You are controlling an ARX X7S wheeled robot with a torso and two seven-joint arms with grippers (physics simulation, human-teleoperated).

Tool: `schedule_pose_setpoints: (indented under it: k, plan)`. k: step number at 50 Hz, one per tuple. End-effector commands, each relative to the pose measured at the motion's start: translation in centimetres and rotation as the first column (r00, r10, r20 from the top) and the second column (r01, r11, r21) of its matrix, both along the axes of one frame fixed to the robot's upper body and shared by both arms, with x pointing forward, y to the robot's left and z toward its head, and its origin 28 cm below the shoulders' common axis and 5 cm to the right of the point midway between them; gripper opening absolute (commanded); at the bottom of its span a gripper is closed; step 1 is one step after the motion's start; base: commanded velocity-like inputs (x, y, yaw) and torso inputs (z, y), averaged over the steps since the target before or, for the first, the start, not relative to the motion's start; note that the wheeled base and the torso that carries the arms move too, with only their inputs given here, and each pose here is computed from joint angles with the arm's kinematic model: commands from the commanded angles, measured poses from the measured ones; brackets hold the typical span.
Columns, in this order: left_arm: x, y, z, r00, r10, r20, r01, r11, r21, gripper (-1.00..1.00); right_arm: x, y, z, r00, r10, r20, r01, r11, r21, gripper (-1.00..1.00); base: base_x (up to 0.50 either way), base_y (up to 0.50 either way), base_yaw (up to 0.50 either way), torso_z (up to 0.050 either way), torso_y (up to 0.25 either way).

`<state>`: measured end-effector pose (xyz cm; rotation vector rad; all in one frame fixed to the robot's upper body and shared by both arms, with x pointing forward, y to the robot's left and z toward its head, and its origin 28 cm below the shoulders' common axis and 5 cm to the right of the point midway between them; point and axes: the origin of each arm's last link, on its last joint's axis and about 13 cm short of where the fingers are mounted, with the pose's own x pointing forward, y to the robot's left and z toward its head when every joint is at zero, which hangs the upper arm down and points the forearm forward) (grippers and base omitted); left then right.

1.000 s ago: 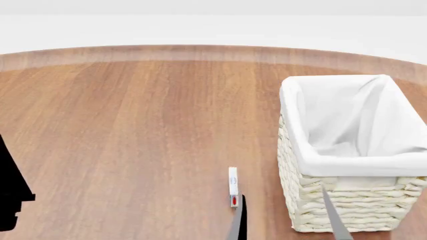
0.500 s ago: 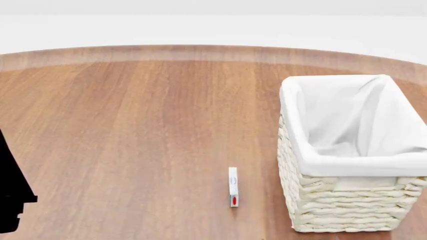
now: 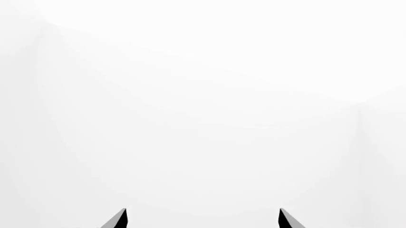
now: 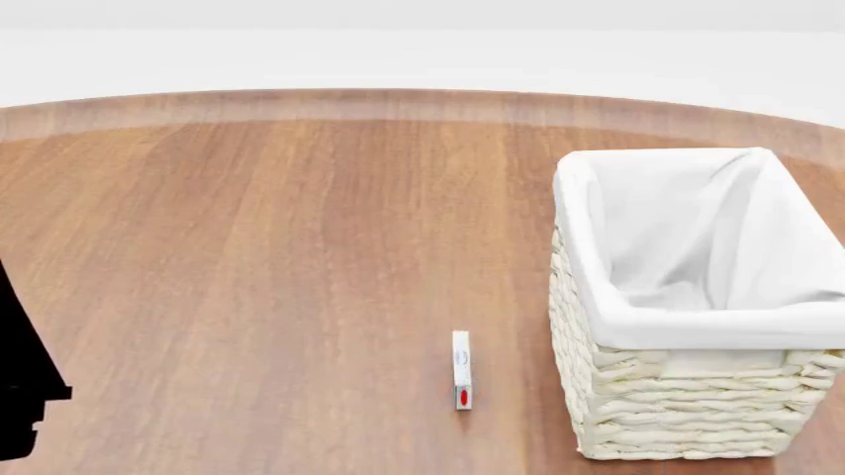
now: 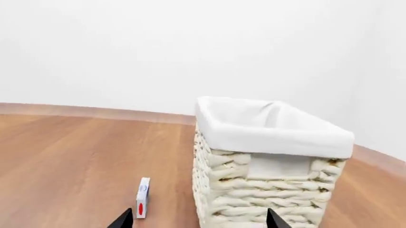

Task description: Pick up the tomato sauce, and put it in the basket.

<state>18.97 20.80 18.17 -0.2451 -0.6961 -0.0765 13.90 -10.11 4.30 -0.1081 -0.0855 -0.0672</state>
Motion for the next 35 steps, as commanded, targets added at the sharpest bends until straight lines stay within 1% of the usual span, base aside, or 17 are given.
schedule_pose_setpoints:
  k: [1, 2, 3, 5, 8, 15, 22, 31, 32, 35]
  plan:
    - [0.00, 0.05, 0.01, 1.000, 0.000, 0.000, 0.000, 1.000, -0.002, 1.00, 0.12, 0.13, -1.37, 0.995, 0.037, -0.094, -0.026, 0.993, 0.115, 1.00, 0.00, 0.00, 0.00, 0.000, 0.000]
    - [0.02, 0.06, 0.00, 1.000, 0.001, 0.000, -0.001, 1.000, -0.002, 1.00, 0.11, 0.14, -1.35, 0.994, 0.043, -0.103, -0.031, 0.992, 0.119, 1.00, 0.00, 0.00, 0.00, 0.000, 0.000]
    - [0.03, 0.07, 0.00, 1.000, 0.002, -0.001, -0.002, 1.000, -0.003, 1.00, 0.12, 0.15, -1.37, 0.993, 0.050, -0.109, -0.034, 0.990, 0.139, 1.00, 0.00, 0.00, 0.00, 0.000, 0.000]
    - [0.04, 0.08, -0.03, 1.000, 0.003, -0.001, -0.003, 1.000, -0.004, 1.00, 0.09, 0.10, -1.47, 0.993, 0.048, -0.109, -0.035, 0.992, 0.122, 1.00, 0.00, 0.00, 0.00, 0.000, 0.000]
    - [0.03, 0.08, -0.03, 1.000, 0.002, -0.001, -0.002, 1.000, -0.004, 1.00, 0.13, 0.13, -1.41, 0.992, 0.054, -0.113, -0.041, 0.992, 0.120, 1.00, 0.00, 0.00, 0.00, 0.000, 0.000]
    - [0.09, 0.07, -0.08, 1.000, 0.001, -0.002, -0.001, 1.000, -0.004, 1.00, 0.20, 0.46, -1.51, 0.987, 0.106, -0.124, -0.089, 0.987, 0.132, 1.00, 0.00, 0.00, 0.00, 0.000, 0.001]
    - [0.08, 0.14, -0.16, 1.000, 0.004, -0.004, -0.004, 1.000, -0.004, 1.00, 0.40, 0.62, -1.56, 0.986, 0.115, -0.121, -0.098, 0.986, 0.133, 1.00, 0.00, 0.00, 0.00, 0.000, 0.000]
    - [0.16, 0.13, -0.32, 1.000, 0.002, -0.011, -0.002, 1.000, -0.009, 1.00, 0.58, 0.55, -2.07, 0.979, 0.095, -0.179, -0.073, 0.989, 0.125, 1.00, 0.00, 0.00, 0.00, 0.000, 0.000]
    - [0.17, 0.13, -0.33, 1.000, 0.002, -0.010, -0.002, 1.000, -0.008, 1.00, 0.58, 0.60, -2.24, 0.976, 0.094, -0.197, -0.073, 0.991, 0.111, 1.00, 0.00, 0.00, 0.00, 0.000, 0.000]
    - [0.26, 0.20, -0.29, 1.000, 0.002, -0.011, -0.003, 1.000, -0.011, 1.00, 0.60, 0.65, -2.22, 0.974, 0.091, -0.206, -0.068, 0.991, 0.117, 1.00, 0.00, 0.00, 0.00, 0.000, 0.000]
